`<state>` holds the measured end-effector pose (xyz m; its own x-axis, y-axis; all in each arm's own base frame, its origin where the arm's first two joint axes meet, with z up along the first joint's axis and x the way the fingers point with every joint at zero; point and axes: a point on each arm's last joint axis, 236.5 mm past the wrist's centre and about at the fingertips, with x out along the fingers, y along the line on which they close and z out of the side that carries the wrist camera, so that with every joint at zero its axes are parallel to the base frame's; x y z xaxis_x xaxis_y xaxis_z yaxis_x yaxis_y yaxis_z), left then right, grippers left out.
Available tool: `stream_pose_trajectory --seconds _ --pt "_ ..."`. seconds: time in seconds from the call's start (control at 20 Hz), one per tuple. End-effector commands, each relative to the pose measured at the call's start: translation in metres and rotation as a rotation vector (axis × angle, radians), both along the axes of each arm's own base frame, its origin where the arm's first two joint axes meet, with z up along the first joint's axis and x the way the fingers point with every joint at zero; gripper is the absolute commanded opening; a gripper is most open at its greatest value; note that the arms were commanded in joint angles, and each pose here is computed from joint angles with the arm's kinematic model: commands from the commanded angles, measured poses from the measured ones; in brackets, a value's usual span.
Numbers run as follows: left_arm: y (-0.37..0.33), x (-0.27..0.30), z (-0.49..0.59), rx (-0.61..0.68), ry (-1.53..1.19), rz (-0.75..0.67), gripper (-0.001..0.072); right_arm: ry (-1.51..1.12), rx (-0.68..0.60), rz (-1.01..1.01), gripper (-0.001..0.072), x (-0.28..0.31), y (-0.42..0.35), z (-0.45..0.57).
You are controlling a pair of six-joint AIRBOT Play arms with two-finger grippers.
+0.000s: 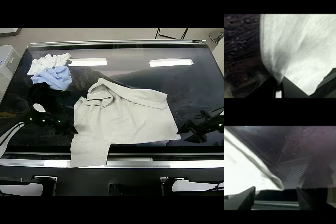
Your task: Fold the clothes and pants, and hang the long-sleeved shirts on hangers.
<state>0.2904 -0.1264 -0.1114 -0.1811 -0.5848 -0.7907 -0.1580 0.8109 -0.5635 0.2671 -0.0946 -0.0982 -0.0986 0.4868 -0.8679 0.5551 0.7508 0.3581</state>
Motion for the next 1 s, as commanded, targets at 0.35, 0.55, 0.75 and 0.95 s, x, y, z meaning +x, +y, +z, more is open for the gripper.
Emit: stream_pose_trajectory --seconds 0.35,0.55,0.75,0.95 --pt "-0.005 0.004 0.008 -0.015 -0.025 0.008 0.0027 -0.125 0.071 -0.010 0.0111 0.026 0.033 -0.011" --pt "-0.003 0.015 0.025 -0.016 -0.093 0.005 0.0026 -0.141 0.102 0.154 0.0041 0.033 0.066 0.007" --pt "0.030 0.098 0.162 0.020 -0.533 0.082 0.0026 -0.599 0.043 0.148 0.0041 0.137 0.067 0.146" --pt "0.076 0.110 0.477 0.153 -1.370 0.210 0.0026 -1.416 -0.328 0.111 0.0042 0.179 0.053 0.452"
